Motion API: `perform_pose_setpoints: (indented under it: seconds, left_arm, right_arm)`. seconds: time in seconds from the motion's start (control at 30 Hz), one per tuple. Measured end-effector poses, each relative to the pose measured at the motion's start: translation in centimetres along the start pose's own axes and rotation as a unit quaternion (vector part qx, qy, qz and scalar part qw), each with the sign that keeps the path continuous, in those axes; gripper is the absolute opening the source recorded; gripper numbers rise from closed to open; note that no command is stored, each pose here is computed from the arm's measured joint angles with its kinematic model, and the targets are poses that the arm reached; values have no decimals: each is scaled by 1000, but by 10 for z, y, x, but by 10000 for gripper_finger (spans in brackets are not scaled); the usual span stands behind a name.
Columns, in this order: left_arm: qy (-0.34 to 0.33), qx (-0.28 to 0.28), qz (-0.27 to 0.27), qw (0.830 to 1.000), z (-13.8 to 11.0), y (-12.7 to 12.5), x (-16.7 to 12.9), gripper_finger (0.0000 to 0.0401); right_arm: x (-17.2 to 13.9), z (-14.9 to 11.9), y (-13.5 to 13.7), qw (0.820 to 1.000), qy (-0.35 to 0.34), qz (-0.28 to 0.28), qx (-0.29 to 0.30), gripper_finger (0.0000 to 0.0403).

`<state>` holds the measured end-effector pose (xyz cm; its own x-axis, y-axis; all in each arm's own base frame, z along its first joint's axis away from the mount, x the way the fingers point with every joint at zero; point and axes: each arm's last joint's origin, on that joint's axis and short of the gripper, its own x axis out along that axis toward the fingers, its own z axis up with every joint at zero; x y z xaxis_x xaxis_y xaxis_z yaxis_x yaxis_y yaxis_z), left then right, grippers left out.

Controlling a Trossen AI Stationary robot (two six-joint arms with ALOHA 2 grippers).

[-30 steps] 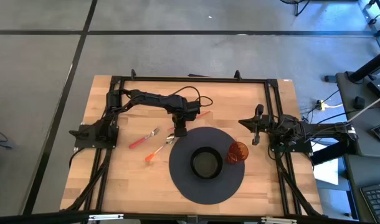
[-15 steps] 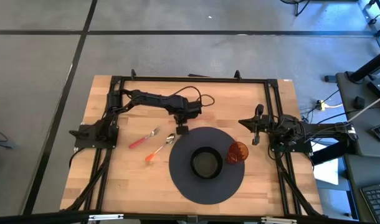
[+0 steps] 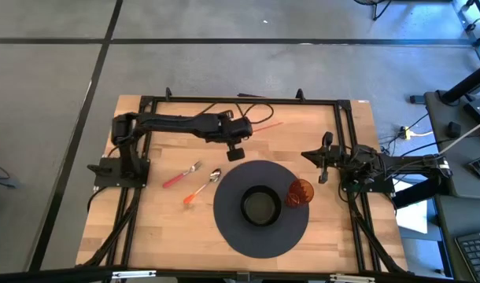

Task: Pick & Place Utensil
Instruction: Put the orange straw into the brown cup

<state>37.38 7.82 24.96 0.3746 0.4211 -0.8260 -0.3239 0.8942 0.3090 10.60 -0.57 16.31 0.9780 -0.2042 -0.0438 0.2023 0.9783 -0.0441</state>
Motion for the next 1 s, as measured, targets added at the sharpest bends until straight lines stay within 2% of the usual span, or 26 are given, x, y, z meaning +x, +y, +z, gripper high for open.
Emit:
perform_pose_setpoints:
  seconds: [0.17, 0.37, 0.5, 0.67, 0.87, 1.0]
  left_arm:
    - [-106, -17, -8, 994, 13, -1, -44, 2]
    - [-210, 21, -47, 976, 23, -21, -82, 2]
    - [-254, 56, -58, 964, 27, -40, -93, 2]
    - [-293, 74, -68, 951, 31, -55, -103, 2]
    - [-333, 80, -71, 937, 37, -65, -107, 2]
    - [-331, 89, -76, 936, 41, -71, -93, 2]
  right_arm:
    - [0, 0, 0, 1000, -2, 0, 1, 8]
    - [0, 4, 2, 999, -21, 36, 26, 21]
    - [-2, 16, 4, 993, -81, 75, 37, 69]
    - [-6, 33, 5, 976, -170, 130, 44, 150]
    - [-11, 42, 5, 965, -224, 133, 32, 229]
    - [-14, 49, 4, 956, -262, 130, 31, 253]
